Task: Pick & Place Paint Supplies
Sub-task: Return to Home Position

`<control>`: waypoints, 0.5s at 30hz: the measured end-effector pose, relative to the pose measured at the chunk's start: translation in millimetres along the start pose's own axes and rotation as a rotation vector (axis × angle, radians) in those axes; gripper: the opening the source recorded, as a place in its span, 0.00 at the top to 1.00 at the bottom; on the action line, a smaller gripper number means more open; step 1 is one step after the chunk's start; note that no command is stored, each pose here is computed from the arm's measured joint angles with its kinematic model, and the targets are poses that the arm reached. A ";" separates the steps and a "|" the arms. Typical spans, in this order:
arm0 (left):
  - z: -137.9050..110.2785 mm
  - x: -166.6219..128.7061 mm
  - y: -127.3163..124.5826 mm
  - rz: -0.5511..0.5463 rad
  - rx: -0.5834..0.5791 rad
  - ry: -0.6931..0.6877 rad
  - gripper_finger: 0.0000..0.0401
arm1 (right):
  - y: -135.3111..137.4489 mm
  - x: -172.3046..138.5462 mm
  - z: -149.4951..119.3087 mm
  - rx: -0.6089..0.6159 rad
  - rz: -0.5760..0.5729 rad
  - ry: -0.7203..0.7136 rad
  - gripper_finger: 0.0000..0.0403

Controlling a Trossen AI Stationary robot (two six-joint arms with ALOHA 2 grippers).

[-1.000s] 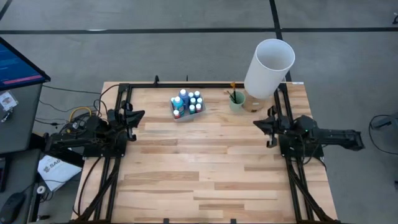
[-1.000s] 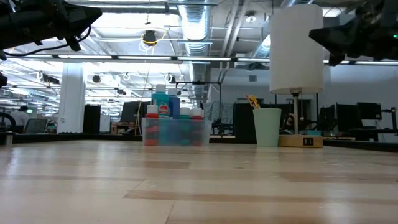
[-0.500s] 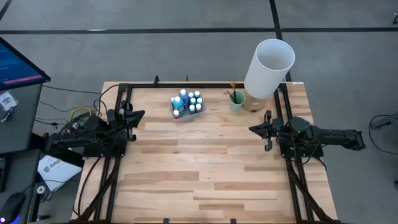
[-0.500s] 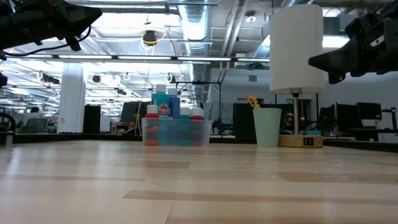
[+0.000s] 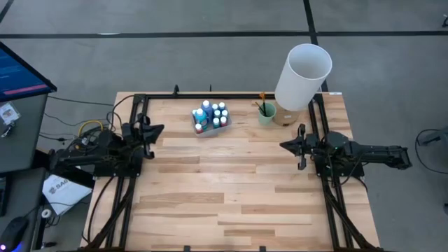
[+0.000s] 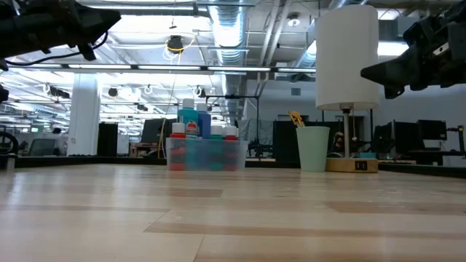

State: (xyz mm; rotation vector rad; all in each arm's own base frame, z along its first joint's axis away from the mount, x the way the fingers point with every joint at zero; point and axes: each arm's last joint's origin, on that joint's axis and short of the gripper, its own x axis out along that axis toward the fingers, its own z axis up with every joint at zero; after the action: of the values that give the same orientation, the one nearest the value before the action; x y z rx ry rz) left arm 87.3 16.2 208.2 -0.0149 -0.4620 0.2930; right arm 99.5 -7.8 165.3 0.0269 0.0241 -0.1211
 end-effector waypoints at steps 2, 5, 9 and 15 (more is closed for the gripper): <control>-1.1 0.7 -0.1 0.000 0.002 0.010 1.00 | 0.0 0.0 0.0 0.000 0.000 0.000 0.99; -3.3 1.8 -0.3 0.000 0.005 0.030 1.00 | 0.0 0.0 0.0 0.000 0.000 0.000 0.99; -6.5 3.5 -0.6 0.000 0.010 0.059 1.00 | 0.0 0.0 0.0 0.000 0.000 0.000 0.99; -11.9 6.1 -1.0 0.001 0.018 0.106 1.00 | 0.0 0.0 0.0 0.000 0.000 0.000 0.99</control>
State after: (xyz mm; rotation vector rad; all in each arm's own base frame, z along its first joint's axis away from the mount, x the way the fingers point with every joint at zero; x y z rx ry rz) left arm 98.0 17.6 200.3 -0.0126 -0.3538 0.2954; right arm 99.5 -7.8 165.3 0.0269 0.0243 -0.1213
